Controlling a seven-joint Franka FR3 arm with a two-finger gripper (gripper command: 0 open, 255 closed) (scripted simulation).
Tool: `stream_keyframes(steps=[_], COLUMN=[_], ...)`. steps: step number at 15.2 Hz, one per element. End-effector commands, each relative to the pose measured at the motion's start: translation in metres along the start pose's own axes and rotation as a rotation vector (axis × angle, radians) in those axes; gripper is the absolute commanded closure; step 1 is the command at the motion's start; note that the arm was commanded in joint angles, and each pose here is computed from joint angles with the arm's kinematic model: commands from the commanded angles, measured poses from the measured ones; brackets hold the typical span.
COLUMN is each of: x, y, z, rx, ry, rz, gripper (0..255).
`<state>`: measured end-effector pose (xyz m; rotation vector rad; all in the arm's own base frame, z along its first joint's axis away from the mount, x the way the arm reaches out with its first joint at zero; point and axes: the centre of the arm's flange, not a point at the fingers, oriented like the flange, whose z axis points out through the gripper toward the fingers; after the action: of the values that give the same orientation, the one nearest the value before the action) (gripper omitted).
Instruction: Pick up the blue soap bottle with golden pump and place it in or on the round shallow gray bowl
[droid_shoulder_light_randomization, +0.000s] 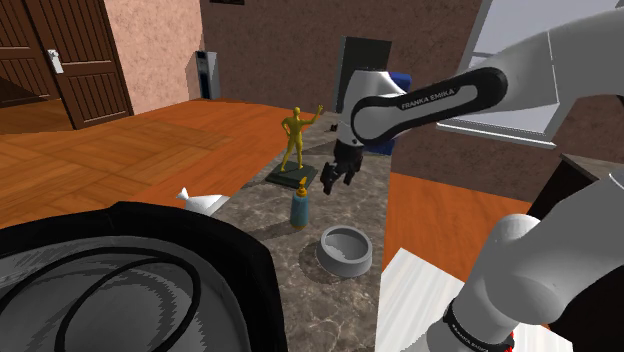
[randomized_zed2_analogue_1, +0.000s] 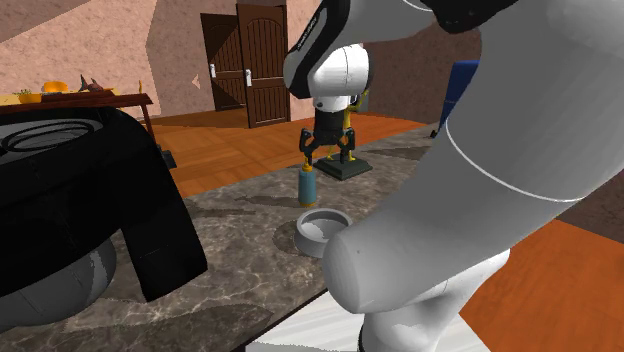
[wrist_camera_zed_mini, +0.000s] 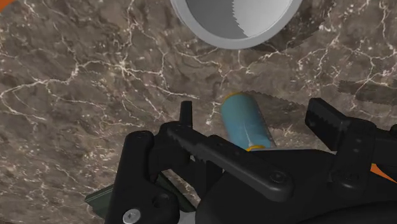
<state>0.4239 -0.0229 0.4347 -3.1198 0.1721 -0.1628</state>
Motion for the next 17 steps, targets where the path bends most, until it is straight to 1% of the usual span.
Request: stream_keyframes(steps=[1,7,14,17], x=[0.015,0.062,0.067,0.067], y=[-0.008,-0.025,-0.027,-0.027], z=[0.016,0.060,0.097,0.100], rx=[0.012,0.047,0.047,0.047], ry=[0.035,0.127,0.127,0.127], rz=[-0.012,-0.046,-0.046,-0.046], gripper=[0,0,0,0])
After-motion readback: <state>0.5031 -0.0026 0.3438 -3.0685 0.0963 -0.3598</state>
